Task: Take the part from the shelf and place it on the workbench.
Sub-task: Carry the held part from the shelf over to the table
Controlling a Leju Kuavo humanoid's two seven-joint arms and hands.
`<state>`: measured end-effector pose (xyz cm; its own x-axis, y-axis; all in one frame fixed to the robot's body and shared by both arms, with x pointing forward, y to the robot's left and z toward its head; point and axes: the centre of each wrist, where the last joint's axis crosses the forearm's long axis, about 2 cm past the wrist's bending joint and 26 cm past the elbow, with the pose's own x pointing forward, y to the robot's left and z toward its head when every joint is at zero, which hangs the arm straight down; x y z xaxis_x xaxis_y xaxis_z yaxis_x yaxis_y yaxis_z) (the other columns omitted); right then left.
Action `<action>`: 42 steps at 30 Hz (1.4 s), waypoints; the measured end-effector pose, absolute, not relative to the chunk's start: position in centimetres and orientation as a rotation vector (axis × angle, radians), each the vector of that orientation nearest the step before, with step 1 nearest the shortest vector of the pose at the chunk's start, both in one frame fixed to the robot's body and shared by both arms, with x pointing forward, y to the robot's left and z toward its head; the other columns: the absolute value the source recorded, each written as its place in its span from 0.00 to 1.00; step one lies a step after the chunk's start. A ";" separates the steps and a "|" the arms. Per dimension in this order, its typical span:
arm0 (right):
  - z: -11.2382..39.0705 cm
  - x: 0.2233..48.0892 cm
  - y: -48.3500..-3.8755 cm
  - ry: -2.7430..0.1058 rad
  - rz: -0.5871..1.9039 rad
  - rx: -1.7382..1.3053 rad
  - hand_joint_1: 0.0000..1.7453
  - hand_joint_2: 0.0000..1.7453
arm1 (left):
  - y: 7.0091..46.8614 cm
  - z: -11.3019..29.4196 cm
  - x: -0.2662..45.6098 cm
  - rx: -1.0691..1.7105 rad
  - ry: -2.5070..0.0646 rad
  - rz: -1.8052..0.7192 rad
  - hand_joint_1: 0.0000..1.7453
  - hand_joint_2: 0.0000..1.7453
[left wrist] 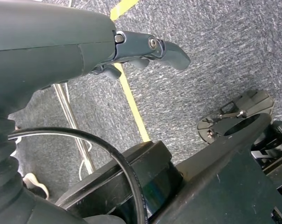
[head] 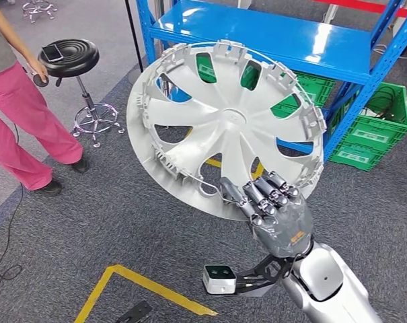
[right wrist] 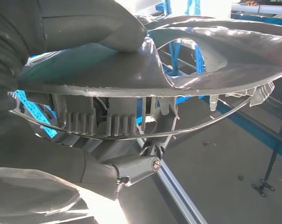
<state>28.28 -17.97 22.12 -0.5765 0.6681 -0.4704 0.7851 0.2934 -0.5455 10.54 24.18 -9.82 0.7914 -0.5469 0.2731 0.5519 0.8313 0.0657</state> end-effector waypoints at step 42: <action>21.3 27.7 -17.8 2.425 -1.173 1.357 1.00 1.00 | 23.9 -9.8 10.5 -0.027 -0.302 -0.590 0.00 1.00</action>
